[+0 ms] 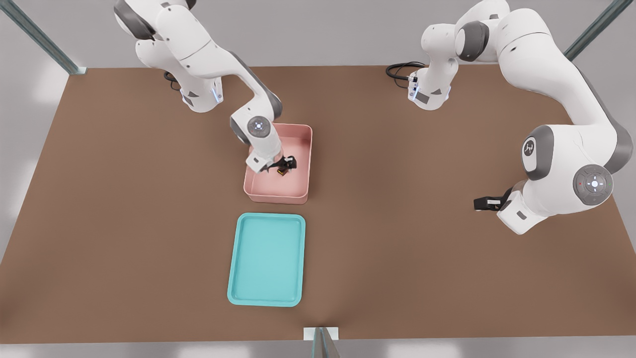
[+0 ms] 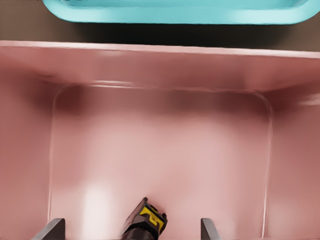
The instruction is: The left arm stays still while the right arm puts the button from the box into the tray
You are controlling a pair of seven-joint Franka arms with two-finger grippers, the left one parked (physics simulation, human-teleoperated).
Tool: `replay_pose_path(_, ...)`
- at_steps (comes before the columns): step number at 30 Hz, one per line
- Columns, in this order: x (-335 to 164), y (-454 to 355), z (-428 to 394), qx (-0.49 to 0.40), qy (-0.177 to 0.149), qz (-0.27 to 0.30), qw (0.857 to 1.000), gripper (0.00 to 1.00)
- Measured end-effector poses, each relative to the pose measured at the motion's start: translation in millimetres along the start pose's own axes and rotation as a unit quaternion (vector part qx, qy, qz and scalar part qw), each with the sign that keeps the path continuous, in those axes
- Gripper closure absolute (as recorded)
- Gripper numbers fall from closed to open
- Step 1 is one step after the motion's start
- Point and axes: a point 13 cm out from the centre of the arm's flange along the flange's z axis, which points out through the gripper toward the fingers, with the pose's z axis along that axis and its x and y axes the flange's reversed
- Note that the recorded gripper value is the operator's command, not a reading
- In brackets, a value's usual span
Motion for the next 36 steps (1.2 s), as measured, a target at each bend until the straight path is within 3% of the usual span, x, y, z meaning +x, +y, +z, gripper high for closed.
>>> replay_pose_path(9,15,7,25,0.002,-0.011,0.048,0.999,0.00)
replay_pose_path(22,37,-2,50,0.016,-0.018,0.068,0.997,0.03)
replay_pose_path(24,39,0,53,0.013,-0.018,0.073,0.997,0.09)
replay_pose_path(26,40,3,54,0.009,-0.018,0.077,0.997,0.21)
replay_pose_path(28,40,4,54,0.006,-0.019,0.082,0.996,0.40)
replay_pose_path(29,40,5,54,0.005,-0.020,0.084,0.996,0.44)
replay_pose_path(36,24,5,40,-0.004,-0.033,0.106,0.994,0.46)
